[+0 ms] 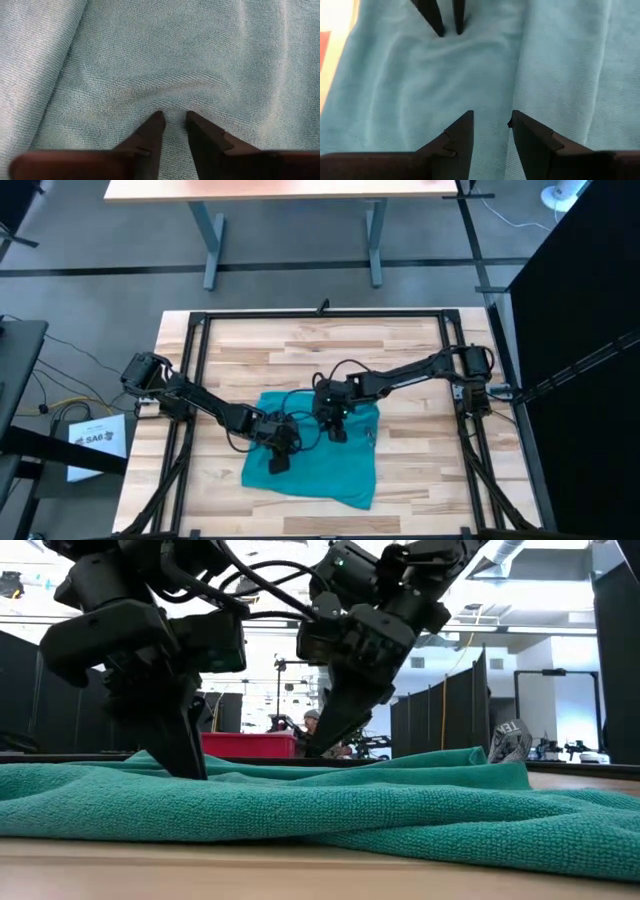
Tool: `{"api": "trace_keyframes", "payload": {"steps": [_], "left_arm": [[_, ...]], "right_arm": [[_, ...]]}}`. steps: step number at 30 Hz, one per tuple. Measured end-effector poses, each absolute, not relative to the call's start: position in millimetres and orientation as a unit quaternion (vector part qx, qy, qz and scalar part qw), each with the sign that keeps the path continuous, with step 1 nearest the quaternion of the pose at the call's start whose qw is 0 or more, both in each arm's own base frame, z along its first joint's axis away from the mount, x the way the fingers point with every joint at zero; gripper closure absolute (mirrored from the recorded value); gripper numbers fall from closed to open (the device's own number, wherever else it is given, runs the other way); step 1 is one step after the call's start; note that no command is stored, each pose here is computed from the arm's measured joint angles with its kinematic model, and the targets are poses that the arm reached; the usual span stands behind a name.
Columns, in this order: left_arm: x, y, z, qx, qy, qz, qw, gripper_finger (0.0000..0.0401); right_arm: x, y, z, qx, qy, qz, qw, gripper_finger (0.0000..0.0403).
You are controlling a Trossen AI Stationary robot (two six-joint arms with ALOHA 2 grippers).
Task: Roll towel
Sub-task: Roll the blue towel
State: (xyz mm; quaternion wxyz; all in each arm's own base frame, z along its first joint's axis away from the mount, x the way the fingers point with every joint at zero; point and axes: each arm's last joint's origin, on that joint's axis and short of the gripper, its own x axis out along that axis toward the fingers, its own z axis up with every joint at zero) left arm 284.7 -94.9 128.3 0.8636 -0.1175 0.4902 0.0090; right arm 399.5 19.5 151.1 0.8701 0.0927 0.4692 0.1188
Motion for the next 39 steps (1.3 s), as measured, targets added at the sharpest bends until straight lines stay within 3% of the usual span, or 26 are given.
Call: {"api": "trace_keyframes", "payload": {"steps": [5,20,32,39], "left_arm": [[284.6,-95.6,128.2,-0.119,0.491,0.005,0.863,0.0359],[284.1,-95.9,127.9,-0.130,0.495,0.003,0.859,0.0362],[283.7,-97.6,128.0,-0.137,0.497,-0.002,0.857,0.0362],[283.2,-99.0,128.0,-0.138,0.498,-0.005,0.856,0.0362]], "right_arm": [[400.8,21.4,152.1,0.091,0.461,0.125,0.874,0.0283],[409.1,19.8,126.6,0.108,0.465,0.131,0.869,0.0283],[407.6,-32.0,126.5,0.139,0.464,0.072,0.872,0.0283],[411.4,-77.3,150.5,0.140,0.444,0.034,0.884,0.0283]]}}
